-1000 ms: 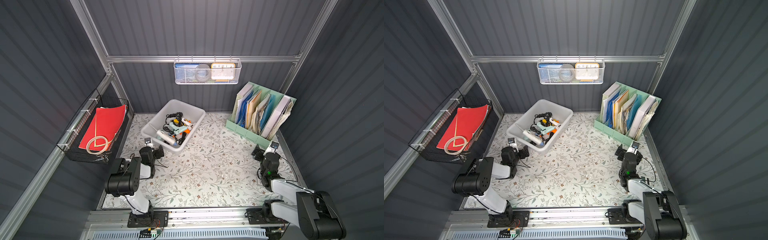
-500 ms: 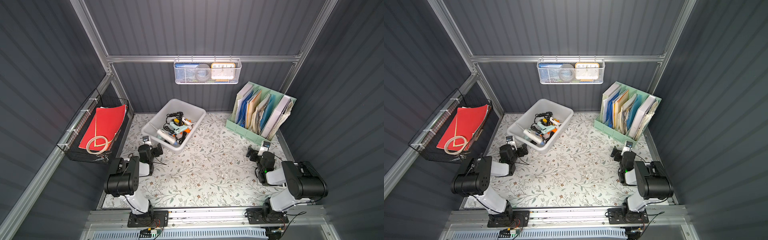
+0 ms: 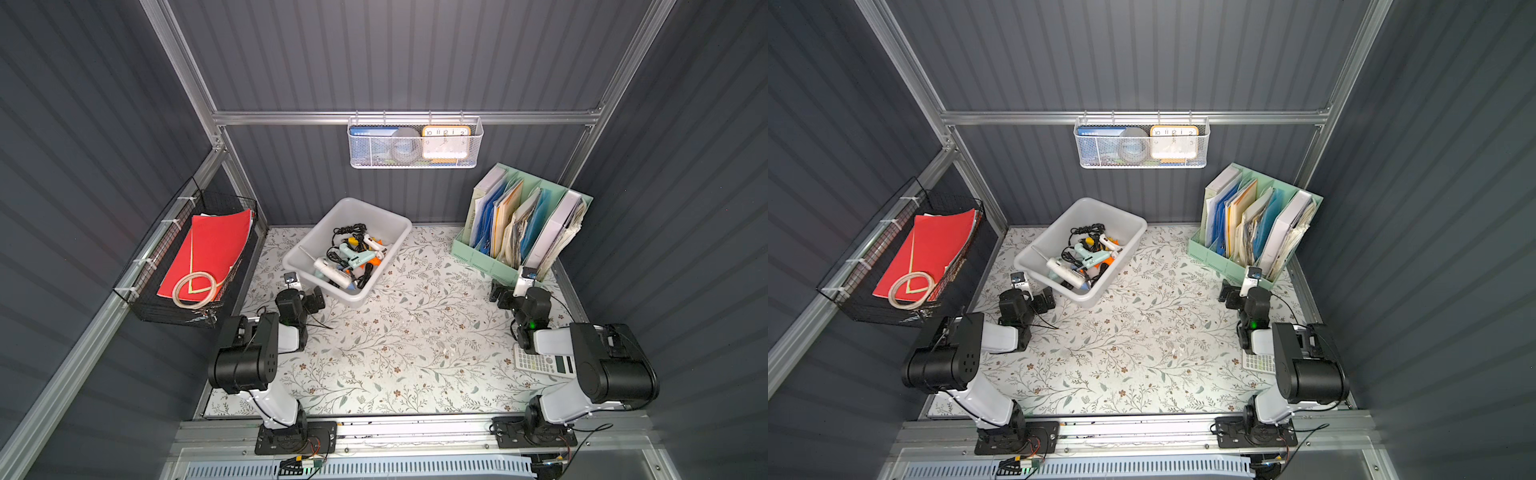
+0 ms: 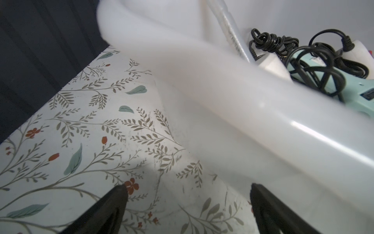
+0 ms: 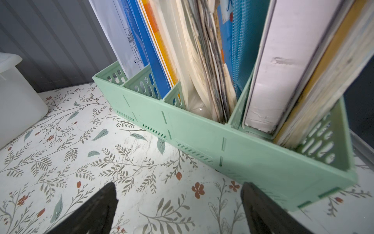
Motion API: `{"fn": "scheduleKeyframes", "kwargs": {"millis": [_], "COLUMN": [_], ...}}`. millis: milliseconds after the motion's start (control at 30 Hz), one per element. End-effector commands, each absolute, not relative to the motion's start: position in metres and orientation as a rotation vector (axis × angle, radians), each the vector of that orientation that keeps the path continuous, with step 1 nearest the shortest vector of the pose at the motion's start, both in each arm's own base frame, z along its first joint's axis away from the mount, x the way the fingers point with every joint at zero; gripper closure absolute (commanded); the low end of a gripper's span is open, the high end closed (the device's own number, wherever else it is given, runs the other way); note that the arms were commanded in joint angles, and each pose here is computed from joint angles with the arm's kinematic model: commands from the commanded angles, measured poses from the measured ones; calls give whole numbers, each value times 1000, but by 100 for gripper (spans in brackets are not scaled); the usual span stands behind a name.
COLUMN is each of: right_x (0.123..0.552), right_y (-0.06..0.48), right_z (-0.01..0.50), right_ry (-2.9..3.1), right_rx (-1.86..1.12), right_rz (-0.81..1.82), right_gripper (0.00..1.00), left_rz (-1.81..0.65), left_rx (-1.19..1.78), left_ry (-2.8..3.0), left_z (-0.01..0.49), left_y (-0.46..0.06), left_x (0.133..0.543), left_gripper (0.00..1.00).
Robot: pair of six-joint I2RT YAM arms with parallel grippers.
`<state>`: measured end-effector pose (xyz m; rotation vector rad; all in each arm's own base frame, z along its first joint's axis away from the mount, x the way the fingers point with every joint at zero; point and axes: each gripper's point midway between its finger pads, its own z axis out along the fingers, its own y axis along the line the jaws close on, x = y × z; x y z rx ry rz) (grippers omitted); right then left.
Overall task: Put the hot melt glue gun into the storage box
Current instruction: Reset both arms
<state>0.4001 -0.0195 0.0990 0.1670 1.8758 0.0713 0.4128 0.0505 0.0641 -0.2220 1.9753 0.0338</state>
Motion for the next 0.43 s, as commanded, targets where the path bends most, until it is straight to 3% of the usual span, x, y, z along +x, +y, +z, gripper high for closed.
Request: {"fn": "scheduleKeyframes", "kwargs": {"millis": [0,400], "right_x": [398,399], "right_y": [-20,-20], "right_z": [95,96], "right_ry": [1883,1883], "right_rx": [164,164], "right_rz": [70,70], "right_gripper": [1,1], "left_rz": [37,38], "left_rx": [-238,-250], "left_ry": [1971,1970], "left_z": [66,67], "left_y": [53,54], "left_x": [417,417], "left_gripper": [0,0]}}
